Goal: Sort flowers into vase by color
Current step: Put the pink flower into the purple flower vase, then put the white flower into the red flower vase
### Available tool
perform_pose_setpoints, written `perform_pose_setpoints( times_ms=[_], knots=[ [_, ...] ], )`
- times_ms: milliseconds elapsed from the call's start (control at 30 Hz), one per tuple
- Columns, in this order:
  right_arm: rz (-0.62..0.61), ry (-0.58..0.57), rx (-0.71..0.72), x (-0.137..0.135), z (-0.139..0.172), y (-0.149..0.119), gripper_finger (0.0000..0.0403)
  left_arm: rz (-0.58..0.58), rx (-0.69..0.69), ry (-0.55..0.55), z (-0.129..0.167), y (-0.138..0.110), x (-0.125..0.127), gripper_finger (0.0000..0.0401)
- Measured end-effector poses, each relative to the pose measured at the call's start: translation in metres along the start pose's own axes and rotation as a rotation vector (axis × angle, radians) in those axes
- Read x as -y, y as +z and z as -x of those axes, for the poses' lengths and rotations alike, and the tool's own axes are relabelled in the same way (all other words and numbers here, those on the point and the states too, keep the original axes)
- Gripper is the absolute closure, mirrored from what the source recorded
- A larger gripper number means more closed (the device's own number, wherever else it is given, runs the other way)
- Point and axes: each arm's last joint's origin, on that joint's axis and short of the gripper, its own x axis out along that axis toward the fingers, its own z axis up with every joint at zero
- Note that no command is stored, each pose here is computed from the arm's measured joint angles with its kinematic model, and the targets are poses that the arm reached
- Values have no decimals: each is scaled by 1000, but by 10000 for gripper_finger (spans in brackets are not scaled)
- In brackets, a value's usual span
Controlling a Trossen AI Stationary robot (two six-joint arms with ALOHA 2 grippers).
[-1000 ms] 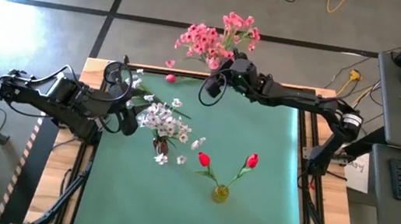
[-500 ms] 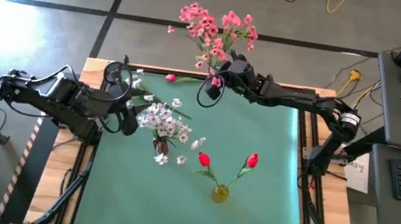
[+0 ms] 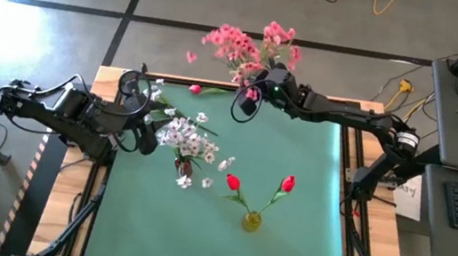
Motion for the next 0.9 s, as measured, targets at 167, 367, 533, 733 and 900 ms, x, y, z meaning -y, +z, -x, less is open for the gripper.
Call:
perform_pose_setpoints(
  times_ms=[167,367,533,733,900],
  knots=[
    [-4,-1,1,1,0,0,388,0,0,0,0,0,0,208],
    [-12,-1,-2,0,-1,0,387,0,0,0,0,0,0,208],
    [-10,-2,-4,0,-1,-1,380,0,0,0,0,0,0,208],
    [-5,-10,-33,0,-2,-4,320,0,0,0,0,0,0,208],
    [-5,-5,-10,-2,6,1,268,0,0,0,0,0,0,208]
  ],
)
